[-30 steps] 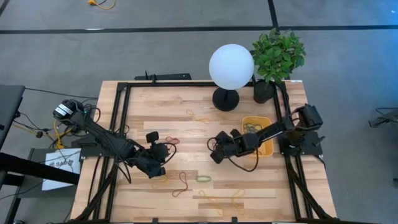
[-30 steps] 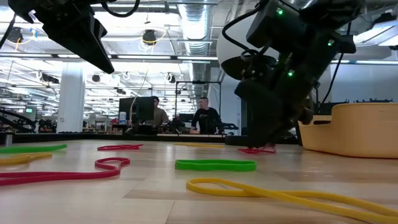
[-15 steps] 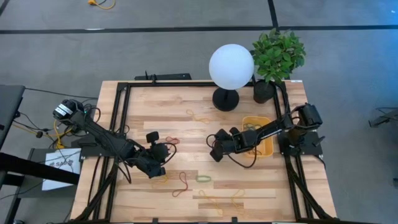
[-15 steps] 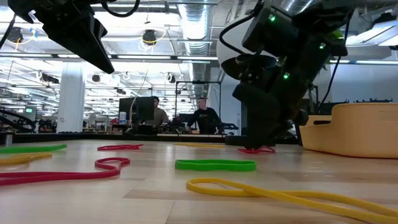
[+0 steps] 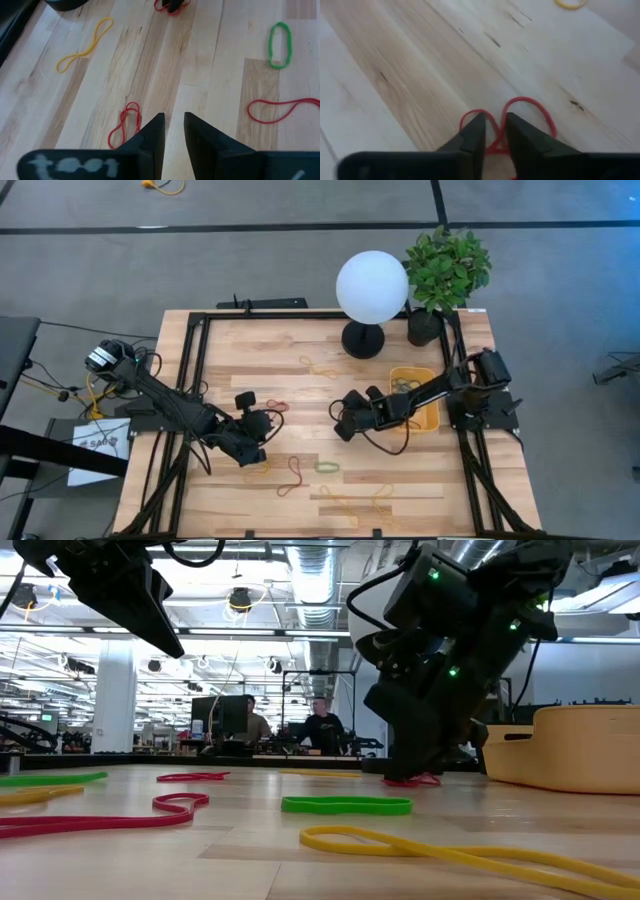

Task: Pick and place items into bin
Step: Put the red rubber band into the bin

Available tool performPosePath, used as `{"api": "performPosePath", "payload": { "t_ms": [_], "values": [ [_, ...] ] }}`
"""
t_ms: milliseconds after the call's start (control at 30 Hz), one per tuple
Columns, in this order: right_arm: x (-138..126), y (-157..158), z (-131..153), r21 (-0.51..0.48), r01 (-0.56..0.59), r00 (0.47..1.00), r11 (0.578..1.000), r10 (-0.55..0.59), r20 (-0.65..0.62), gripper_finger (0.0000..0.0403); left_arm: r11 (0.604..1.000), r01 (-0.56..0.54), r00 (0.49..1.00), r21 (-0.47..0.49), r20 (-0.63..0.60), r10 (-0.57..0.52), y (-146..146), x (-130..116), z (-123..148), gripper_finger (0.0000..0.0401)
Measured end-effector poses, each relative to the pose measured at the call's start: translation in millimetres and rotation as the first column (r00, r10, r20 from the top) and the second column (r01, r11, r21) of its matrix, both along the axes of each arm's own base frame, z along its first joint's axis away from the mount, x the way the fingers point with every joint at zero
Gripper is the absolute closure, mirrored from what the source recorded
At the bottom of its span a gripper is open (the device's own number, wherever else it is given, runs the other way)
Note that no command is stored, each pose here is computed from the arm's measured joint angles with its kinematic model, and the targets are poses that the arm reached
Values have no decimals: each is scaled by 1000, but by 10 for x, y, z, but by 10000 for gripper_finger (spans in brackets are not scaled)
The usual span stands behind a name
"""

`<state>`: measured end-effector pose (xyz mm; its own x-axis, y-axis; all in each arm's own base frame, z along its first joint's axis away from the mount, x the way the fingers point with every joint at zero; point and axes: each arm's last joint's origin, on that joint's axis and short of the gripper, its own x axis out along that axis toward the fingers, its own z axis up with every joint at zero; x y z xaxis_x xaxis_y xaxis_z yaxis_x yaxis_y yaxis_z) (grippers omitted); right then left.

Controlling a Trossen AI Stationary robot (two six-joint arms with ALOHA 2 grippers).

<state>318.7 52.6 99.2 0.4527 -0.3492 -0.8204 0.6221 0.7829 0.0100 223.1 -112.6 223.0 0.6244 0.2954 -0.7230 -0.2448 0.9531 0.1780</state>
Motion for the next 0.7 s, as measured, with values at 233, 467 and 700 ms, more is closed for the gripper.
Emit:
{"api": "performPosePath", "payload": {
  "t_ms": [233, 467, 700],
  "values": [
    [-53, 195, 298, -32, -111, 991, 993, 113, 75, 392, 1000, 6, 1000, 6, -3, -6, 0, 0, 0, 337],
    [-286, 387, 1059, -166, -126, 970, 978, 156, 188, 399, 1000, 6, 1000, 5, -2, -5, 0, 0, 0, 337],
    [-769, 436, 1532, -153, -15, 975, 988, 48, 218, 401, 1000, 5, 1000, 0, 4, -5, 13, -24, -125, 337]
  ]
}}
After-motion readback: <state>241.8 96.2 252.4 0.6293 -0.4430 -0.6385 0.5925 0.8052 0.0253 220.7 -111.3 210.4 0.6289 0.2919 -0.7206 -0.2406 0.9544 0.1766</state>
